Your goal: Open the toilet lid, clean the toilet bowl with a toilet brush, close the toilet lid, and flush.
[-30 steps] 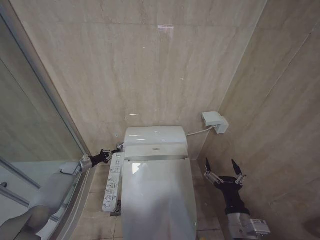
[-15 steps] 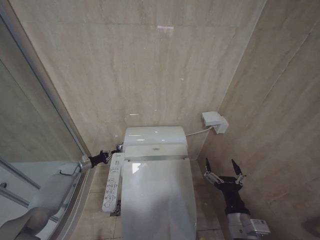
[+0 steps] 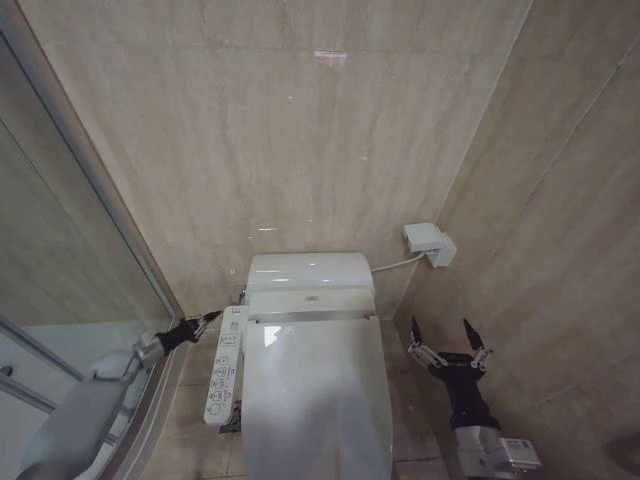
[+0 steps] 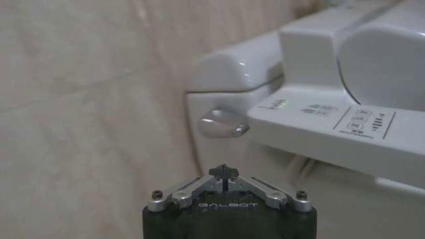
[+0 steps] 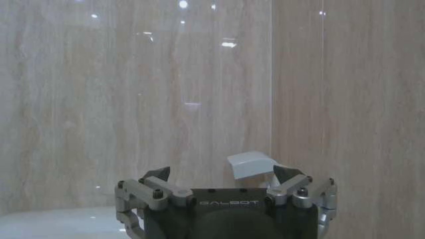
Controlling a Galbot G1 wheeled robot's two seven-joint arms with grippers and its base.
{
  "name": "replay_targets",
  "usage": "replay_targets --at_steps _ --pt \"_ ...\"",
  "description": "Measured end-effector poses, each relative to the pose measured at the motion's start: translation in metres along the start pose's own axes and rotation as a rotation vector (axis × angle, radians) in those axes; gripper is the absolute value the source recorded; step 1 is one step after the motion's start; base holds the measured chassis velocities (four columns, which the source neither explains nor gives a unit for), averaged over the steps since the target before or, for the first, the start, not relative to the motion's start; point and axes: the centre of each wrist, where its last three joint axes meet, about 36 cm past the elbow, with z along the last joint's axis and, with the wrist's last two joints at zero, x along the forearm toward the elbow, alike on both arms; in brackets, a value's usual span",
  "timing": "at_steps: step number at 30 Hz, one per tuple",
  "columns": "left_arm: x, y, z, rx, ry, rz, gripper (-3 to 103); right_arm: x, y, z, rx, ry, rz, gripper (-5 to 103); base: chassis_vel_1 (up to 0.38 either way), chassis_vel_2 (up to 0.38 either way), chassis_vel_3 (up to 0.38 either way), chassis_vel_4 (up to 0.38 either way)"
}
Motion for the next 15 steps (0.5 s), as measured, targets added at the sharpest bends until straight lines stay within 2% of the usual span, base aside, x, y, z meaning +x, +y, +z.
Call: replay_targets --at_steps 2,3,6,7,10,11,14,15 --pt "0.019 -0.004 -0.001 0.032 -0.017 -0.089 0 0.0 0.0 0.0 0.0 0.0 0.0 100 0.0 0.0 0.0 0.0" --pt "0.019 -0.004 -0.001 0.032 -0.017 -0.089 0 0.0 0.0 0.0 0.0 0.0 0.0 100 0.0 0.0 0.0 0.0" --pt "0.04 -0.007 -0.021 0.076 -0.071 -0.245 0 0.0 0.0 0.0 0.0 0.0 0.0 100 0.0 0.0 0.0 0.0" --pt "0.04 -0.007 -0.021 0.076 -0.071 -0.245 0 0.0 0.0 0.0 0.0 0.0 0.0 100 0.0 0.0 0.0 0.0" --pt "0.045 -0.011 -0.052 0.111 -0.13 -0.42 0 0.0 0.0 0.0 0.0 0.0 0.0 100 0.0 0.0 0.0 0.0" --pt "0.045 -0.011 -0.052 0.111 -0.13 -0.42 0 0.0 0.0 0.0 0.0 0.0 0.0 100 0.0 0.0 0.0 0.0" --pt "0.04 -0.017 -0.08 0.144 -0.196 -0.589 0 0.0 0.0 0.0 0.0 0.0 0.0 100 0.0 0.0 0.0 0.0" --pt "0.04 -0.017 -0.08 0.144 -0.196 -0.589 0 0.0 0.0 0.0 0.0 0.0 0.0 100 0.0 0.0 0.0 0.0"
